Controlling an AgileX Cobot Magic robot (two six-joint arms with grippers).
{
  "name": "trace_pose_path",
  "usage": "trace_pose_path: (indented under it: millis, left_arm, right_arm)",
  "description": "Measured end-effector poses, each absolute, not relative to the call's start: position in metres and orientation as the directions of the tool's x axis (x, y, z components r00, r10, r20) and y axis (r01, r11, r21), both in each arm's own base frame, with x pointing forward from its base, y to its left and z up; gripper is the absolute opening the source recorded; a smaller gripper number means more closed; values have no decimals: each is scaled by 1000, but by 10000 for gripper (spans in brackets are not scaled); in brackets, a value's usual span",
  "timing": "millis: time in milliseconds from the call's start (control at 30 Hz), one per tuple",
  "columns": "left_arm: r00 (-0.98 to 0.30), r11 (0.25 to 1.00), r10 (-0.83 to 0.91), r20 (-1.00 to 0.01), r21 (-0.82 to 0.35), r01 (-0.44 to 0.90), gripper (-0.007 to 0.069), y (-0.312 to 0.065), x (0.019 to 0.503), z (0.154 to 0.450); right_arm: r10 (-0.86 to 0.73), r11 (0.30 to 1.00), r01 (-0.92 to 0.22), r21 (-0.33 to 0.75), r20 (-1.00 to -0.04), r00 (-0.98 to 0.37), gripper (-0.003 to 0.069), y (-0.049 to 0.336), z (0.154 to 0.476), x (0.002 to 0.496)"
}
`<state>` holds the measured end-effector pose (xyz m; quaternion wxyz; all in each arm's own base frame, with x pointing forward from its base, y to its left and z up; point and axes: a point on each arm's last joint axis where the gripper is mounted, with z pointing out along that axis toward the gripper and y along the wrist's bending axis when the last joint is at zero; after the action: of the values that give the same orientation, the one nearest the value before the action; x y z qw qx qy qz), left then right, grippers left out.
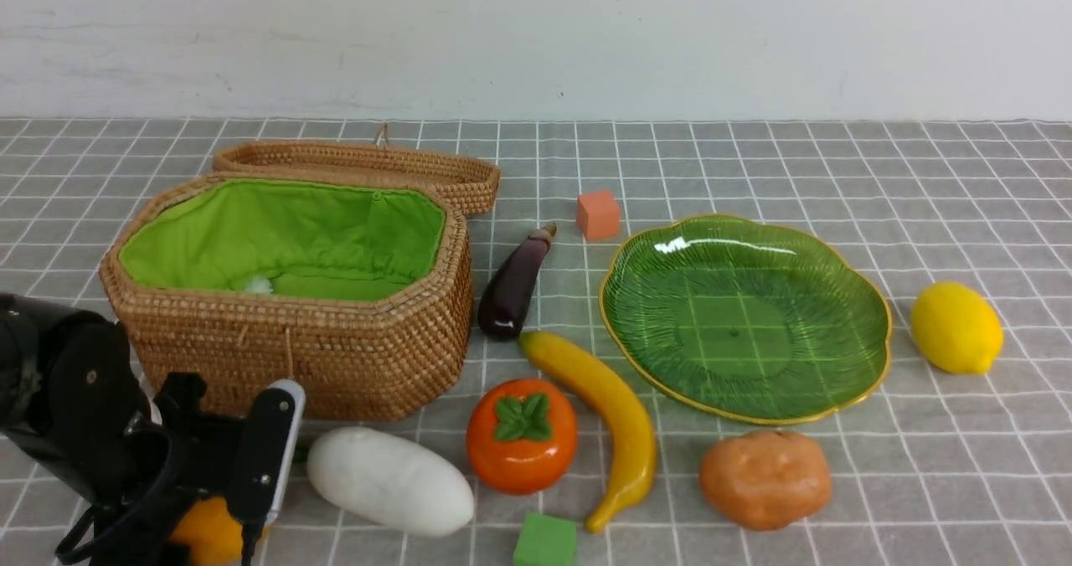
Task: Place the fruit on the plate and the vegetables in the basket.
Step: Grab the mango with your left arm and place it on the right plate
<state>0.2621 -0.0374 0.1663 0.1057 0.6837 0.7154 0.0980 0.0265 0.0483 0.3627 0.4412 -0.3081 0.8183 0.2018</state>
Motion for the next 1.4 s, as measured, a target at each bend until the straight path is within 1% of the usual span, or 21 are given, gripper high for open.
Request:
trace_pose_path:
  millis: [67, 100, 133, 167, 233, 267, 333, 367, 533, 567, 633, 700, 800, 967, 1133, 1167, 1200, 1233, 1300, 1333, 1400]
  left_arm:
    - [-97, 103, 995, -33, 277, 955, 536, -37, 260, 170]
    - [-104, 109, 994, -35, 277, 955, 536, -37, 259, 170]
    - [-157, 166, 986, -55, 278, 946, 536, -37, 256, 176]
    - [-168, 178, 984, -59, 278, 944, 536, -37, 255, 178]
    - [-237, 252, 968, -87, 280, 926, 536, -36, 247, 193]
    - [-237, 252, 968, -87, 280, 926, 536, -36, 246, 193]
    - [-290, 323, 946, -146, 314, 893, 536, -36, 237, 214]
    - [-296, 330, 943, -153, 318, 889, 536, -36, 236, 215]
    - [-305, 456, 880, -364, 468, 757, 536, -39, 224, 277]
    - [-291, 488, 858, -424, 494, 720, 536, -43, 225, 297]
    - [-275, 505, 843, -462, 505, 700, 536, -47, 226, 310]
    - [-213, 508, 825, -524, 522, 685, 536, -62, 230, 338]
    - [-174, 502, 812, -557, 516, 694, 536, -79, 235, 354]
    - [-208, 493, 811, -547, 447, 746, 536, -107, 249, 350]
    - [-189, 418, 838, -511, 381, 825, 536, -163, 269, 328]
    - [-186, 411, 837, -514, 367, 835, 536, -177, 274, 325]
    - [-183, 409, 825, -535, 343, 845, 536, -205, 285, 320]
    - [-183, 400, 829, -529, 331, 855, 536, -216, 288, 314]
    - [-189, 400, 814, -550, 293, 869, 536, -260, 305, 301]
    - [-184, 402, 808, -560, 295, 867, 536, -262, 304, 305]
    - [-205, 409, 795, -571, 254, 876, 536, -306, 322, 284]
  right_arm:
    - [-325, 729, -682, 58, -847, -420, 80, 48, 363, 27]
    - [-325, 730, -682, 58, -848, -419, 80, 48, 363, 27]
    - [-323, 730, -681, 57, -849, -418, 82, 48, 363, 27]
    - [-323, 730, -681, 57, -849, -418, 83, 48, 363, 27]
    - [-320, 732, -679, 56, -852, -415, 85, 48, 363, 27]
    - [-320, 732, -679, 56, -852, -414, 85, 48, 364, 27]
    - [-309, 732, -679, 59, -859, -409, 86, 49, 365, 28]
    - [-307, 731, -679, 61, -860, -408, 86, 49, 365, 28]
    - [-245, 739, -669, 72, -897, -368, 87, 51, 371, 31]
    - [-222, 744, -664, 75, -910, -351, 87, 51, 374, 32]
    - [-200, 751, -656, 74, -922, -332, 87, 51, 376, 34]
    - [-151, 765, -639, 77, -944, -294, 87, 50, 382, 37]
    - [-118, 776, -625, 89, -952, -283, 88, 50, 385, 38]
    - [-98, 782, -618, 87, -961, -260, 90, 48, 396, 34]
    - [-91, 795, -600, 96, -958, -273, 92, 46, 403, 30]
    - [-89, 799, -592, 103, -954, -286, 92, 45, 402, 30]
    - [-76, 817, -562, 129, -942, -326, 92, 43, 399, 30]
    - [-78, 822, -555, 127, -941, -330, 93, 42, 399, 31]
    - [-51, 861, -483, 159, -918, -393, 95, 37, 395, 32]
    - [-48, 864, -477, 162, -916, -398, 95, 37, 394, 32]
    - [-33, 891, -414, 185, -884, -465, 97, 32, 389, 32]
